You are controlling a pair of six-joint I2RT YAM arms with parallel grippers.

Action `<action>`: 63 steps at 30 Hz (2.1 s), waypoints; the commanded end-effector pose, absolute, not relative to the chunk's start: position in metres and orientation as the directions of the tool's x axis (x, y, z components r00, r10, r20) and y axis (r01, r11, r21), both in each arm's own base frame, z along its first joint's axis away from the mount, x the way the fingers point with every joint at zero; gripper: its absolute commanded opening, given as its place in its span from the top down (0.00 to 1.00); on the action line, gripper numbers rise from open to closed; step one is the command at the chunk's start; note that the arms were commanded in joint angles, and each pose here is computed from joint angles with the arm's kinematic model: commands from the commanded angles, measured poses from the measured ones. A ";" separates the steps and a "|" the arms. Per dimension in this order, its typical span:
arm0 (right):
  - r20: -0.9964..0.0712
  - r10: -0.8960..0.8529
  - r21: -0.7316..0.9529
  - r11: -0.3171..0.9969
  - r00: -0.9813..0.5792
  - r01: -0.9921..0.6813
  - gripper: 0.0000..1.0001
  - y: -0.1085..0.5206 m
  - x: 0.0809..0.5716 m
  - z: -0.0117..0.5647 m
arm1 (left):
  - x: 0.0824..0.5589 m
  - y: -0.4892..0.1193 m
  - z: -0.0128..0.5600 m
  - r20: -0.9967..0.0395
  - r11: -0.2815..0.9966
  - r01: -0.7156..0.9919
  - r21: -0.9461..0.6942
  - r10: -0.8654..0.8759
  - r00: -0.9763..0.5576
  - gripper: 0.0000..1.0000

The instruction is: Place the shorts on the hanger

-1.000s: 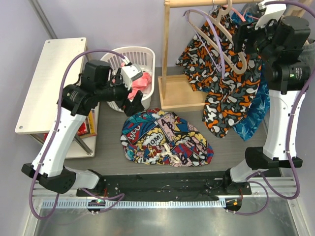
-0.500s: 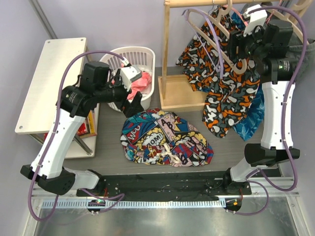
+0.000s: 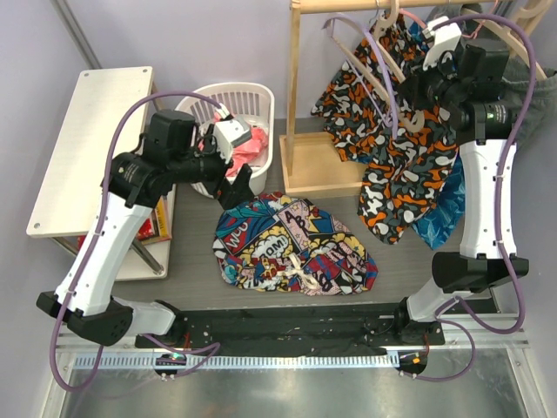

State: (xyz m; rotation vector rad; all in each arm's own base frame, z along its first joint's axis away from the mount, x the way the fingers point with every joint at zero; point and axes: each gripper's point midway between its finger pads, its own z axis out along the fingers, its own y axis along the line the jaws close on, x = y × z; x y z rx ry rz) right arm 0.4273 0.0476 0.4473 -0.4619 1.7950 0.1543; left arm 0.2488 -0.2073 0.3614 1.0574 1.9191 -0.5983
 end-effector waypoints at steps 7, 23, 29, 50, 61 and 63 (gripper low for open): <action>-0.967 -0.116 0.038 0.814 -0.226 -0.579 0.99 0.107 0.423 0.448 | 0.245 -0.205 0.360 -0.851 0.525 0.851 -0.010 0.442 -0.283 0.00; -0.998 -0.048 -0.027 0.931 -0.049 -0.364 0.99 0.077 0.402 0.507 | 0.254 -0.209 0.362 -0.850 0.530 0.848 -0.009 0.443 -0.285 0.00; -1.000 -0.021 -0.026 0.951 0.021 -0.308 0.99 0.060 0.388 0.532 | 0.256 -0.209 0.361 -0.845 0.530 0.848 -0.008 0.449 -0.289 0.00; -0.900 -0.180 -0.072 0.960 -0.397 -0.272 0.99 0.034 0.245 0.361 | 0.238 -0.205 0.322 -0.809 0.539 0.837 -0.093 0.449 -0.379 0.00; -0.842 -0.504 -0.131 0.533 -0.190 -0.836 0.99 0.100 0.127 0.304 | 0.220 -0.189 0.288 -0.847 0.606 0.776 -0.175 0.309 -0.432 0.00; -0.845 -0.517 -0.138 0.460 -0.138 -0.877 0.99 0.106 0.119 0.303 | 0.206 -0.191 0.295 -0.889 0.523 0.846 -0.109 0.330 -0.319 0.00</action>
